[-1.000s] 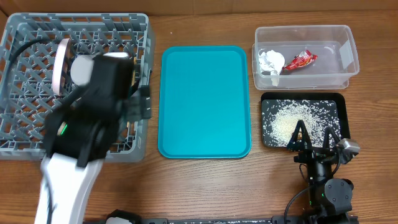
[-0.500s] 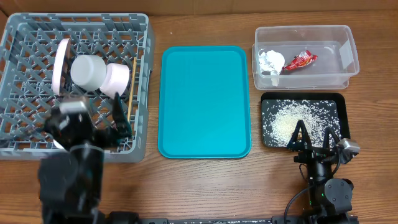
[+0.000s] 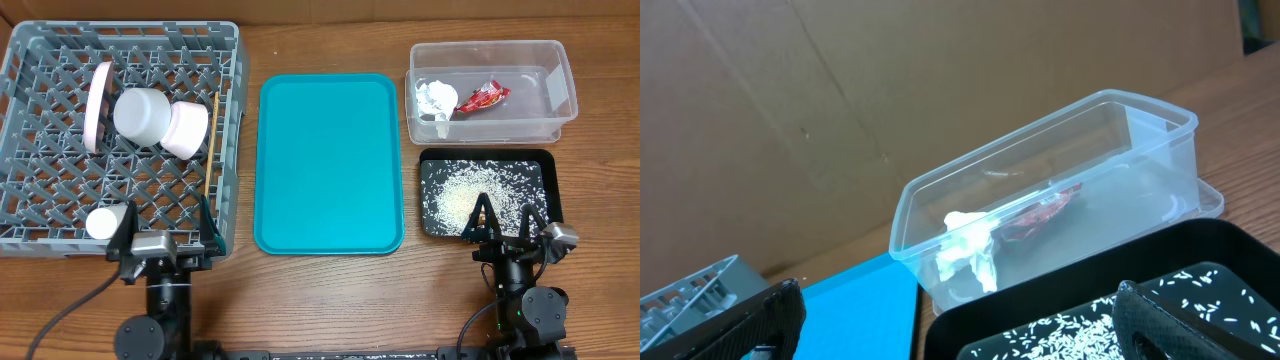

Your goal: Sort waste into correct bins and load items into the dishwasher

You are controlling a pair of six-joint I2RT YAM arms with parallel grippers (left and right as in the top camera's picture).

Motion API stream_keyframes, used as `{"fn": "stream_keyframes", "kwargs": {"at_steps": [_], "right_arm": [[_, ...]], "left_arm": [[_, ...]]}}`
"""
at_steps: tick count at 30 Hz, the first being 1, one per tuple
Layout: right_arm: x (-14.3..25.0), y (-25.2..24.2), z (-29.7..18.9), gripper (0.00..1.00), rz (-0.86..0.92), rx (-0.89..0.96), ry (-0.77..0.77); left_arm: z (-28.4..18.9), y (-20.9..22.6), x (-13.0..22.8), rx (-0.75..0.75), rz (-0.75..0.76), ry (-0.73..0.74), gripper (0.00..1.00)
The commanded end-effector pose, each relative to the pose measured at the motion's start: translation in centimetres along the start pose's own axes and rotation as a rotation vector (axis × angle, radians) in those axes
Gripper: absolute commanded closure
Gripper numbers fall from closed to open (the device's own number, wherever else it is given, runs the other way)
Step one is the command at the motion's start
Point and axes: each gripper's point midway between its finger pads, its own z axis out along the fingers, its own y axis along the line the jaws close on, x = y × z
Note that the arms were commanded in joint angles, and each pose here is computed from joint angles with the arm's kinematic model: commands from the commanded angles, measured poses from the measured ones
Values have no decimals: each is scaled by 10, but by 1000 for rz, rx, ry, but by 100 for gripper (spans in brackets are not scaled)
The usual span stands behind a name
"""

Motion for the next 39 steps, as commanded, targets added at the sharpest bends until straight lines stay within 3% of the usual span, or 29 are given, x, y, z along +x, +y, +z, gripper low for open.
{"fn": "stream_keyframes", "kwargs": {"at_steps": [1,9,14,21,39], "right_arm": [[2,-1,0,0,-2,0,-1],[2,-1,0,0,-2,0,-1],[2,-1,0,0,-2,0,-1],[2,-1,0,0,-2,0,-1],[2,-1,0,0,-2,0,-1]], "left_arm": [[1,-1,22,7,19,-13,0],[11,-2,70,13,19,-13,0],[11,-2,76,14,21,11,0],[6,-1,122,17,33,203,0],[6,-2,124,23,33,210,0]]}}
